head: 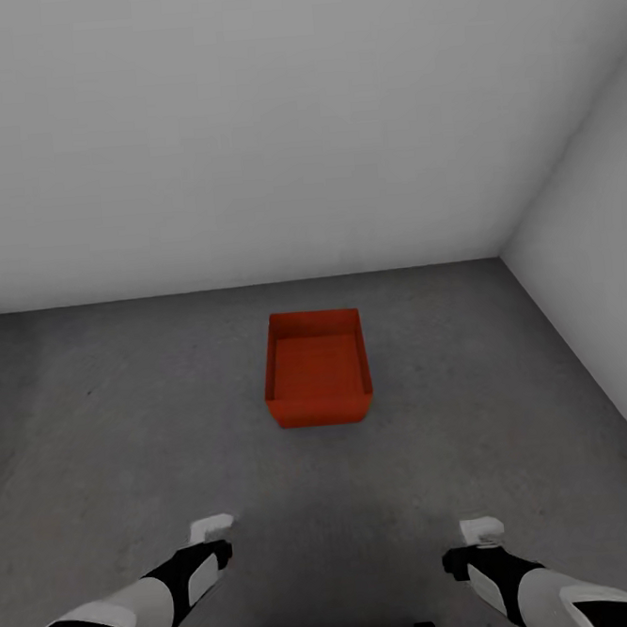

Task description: Move the two storage containers from the living room to the garage. In the garage, place one container on the floor and stack the other container on top of it (either order is fine).

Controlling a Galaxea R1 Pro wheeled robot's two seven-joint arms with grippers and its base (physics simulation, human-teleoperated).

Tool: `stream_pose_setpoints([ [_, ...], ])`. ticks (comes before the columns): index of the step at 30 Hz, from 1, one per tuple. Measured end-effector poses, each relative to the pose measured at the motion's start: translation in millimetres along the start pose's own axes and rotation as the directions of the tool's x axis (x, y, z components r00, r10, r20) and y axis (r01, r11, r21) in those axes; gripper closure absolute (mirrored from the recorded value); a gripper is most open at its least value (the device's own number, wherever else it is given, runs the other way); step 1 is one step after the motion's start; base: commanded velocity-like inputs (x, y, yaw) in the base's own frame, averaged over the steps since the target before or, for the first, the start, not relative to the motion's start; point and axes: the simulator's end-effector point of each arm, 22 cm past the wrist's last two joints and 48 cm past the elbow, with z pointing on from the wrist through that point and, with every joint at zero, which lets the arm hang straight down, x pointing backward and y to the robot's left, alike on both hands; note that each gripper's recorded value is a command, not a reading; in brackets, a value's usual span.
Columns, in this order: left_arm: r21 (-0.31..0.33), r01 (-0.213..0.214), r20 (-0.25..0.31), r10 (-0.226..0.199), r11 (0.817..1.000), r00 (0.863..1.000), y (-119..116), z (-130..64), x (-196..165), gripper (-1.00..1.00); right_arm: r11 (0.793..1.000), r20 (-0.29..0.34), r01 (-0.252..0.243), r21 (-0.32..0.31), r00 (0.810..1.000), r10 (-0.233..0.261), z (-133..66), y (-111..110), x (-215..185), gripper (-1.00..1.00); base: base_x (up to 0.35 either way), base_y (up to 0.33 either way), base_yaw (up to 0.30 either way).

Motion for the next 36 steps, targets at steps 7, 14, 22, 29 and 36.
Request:
stream_pose_setpoints([
  [7, -0.060, -0.012, -0.058, 0.009, 0.998, 0.998, 42.6, 8.2, 40.9, -1.00, 0.999, -0.131, 0.025, 0.022, 0.991, -0.022, 1.0, -19.9, 125.8, -1.00, 0.000, 0.000, 0.000],
  [14, -0.091, -0.049, -0.162, 0.034, 0.995, 0.986, 71.1, 7.2, 130.1, -1.00, 0.999, -0.155, 0.040, 0.033, 0.987, -0.034, -10.8, -33.0, 212.2, -1.00, 0.000, 0.000, 0.000],
  [22, -0.081, -0.060, -0.203, 0.042, 0.995, 0.978, 67.3, 2.4, 163.5, -1.00, 0.998, -0.233, 0.056, 0.011, 0.971, -0.052, -28.4, -24.6, 279.8, -1.00, 0.000, 0.000, 0.000],
  [29, -0.078, -0.011, -0.219, -0.006, 0.997, 0.976, 61.1, -1.6, 184.9, -1.00, 0.998, -0.269, 0.063, -0.001, 0.961, -0.061, -37.8, -20.8, 308.4, -1.00, 0.000, 0.000, 0.000],
  [36, -0.077, -0.005, -0.213, -0.012, 0.997, 0.977, 60.6, -1.8, 186.1, -1.00, 0.998, -0.273, 0.065, -0.006, 0.960, -0.065, -38.6, -19.3, 310.5, -1.00, 0.000, 0.000, 0.009],
])
